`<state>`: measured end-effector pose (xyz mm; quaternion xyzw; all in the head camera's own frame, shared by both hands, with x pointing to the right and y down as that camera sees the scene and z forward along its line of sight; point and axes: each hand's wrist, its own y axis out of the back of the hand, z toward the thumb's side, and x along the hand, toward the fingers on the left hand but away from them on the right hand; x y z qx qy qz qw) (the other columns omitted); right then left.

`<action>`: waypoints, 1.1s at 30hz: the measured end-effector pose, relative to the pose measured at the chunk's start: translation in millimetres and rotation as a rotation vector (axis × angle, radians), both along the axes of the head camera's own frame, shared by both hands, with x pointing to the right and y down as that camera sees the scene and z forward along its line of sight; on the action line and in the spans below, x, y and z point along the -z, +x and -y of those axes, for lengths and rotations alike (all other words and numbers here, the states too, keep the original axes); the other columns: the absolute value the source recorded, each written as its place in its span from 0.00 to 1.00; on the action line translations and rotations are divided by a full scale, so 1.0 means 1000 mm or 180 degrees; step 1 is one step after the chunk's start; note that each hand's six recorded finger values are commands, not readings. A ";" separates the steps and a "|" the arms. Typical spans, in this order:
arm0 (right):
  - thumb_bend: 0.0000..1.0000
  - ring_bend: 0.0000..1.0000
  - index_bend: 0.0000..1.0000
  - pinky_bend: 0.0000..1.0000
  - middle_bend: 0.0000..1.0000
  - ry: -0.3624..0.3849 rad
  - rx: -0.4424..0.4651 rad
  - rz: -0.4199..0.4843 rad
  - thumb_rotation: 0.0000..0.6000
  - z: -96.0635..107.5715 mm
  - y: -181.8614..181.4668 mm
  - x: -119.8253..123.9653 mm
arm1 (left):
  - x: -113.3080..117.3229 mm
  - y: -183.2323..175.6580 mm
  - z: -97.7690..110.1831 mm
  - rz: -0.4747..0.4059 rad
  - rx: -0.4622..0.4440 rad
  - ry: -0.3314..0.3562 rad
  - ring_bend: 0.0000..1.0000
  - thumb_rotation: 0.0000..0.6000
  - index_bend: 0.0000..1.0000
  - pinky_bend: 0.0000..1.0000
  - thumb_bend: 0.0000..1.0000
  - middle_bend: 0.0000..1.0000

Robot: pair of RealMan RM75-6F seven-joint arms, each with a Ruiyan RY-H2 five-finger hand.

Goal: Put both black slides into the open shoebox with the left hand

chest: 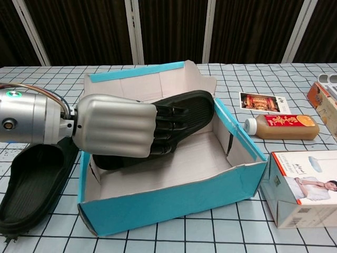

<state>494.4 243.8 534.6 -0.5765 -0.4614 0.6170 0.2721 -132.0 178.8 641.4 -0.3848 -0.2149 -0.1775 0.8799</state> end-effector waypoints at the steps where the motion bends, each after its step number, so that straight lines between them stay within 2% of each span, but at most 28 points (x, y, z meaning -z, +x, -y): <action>1: 0.23 0.22 0.17 0.22 0.17 0.0000 0.0002 -0.0001 1.00 0.000 0.000 0.000 | 0.000 0.000 0.000 0.0001 0.0000 0.0003 0.04 0.75 0.18 0.05 0.33 0.22; 8: 0.23 0.22 0.17 0.22 0.16 -0.0004 -0.0005 0.0004 1.00 0.001 0.000 -0.001 | 0.002 0.000 -0.002 0.0024 -0.0024 0.0027 0.04 0.68 0.17 0.05 0.30 0.20; 21: 0.23 0.22 0.17 0.22 0.16 -0.0015 -0.0001 0.0008 1.00 0.000 0.000 -0.001 | 0.003 0.002 -0.001 0.0021 0.0011 0.0048 0.04 0.67 0.16 0.05 0.25 0.17; 29: 0.23 0.22 0.17 0.22 0.16 -0.0021 0.0002 0.0007 1.00 0.001 0.000 -0.002 | 0.009 0.005 0.001 -0.0059 0.0074 0.0045 0.03 0.59 0.15 0.05 0.21 0.15; 33: 0.23 0.22 0.17 0.22 0.16 -0.0026 0.0010 0.0010 1.00 0.001 -0.001 -0.003 | 0.014 0.006 0.004 -0.0094 0.0100 0.0076 0.03 0.58 0.14 0.05 0.21 0.14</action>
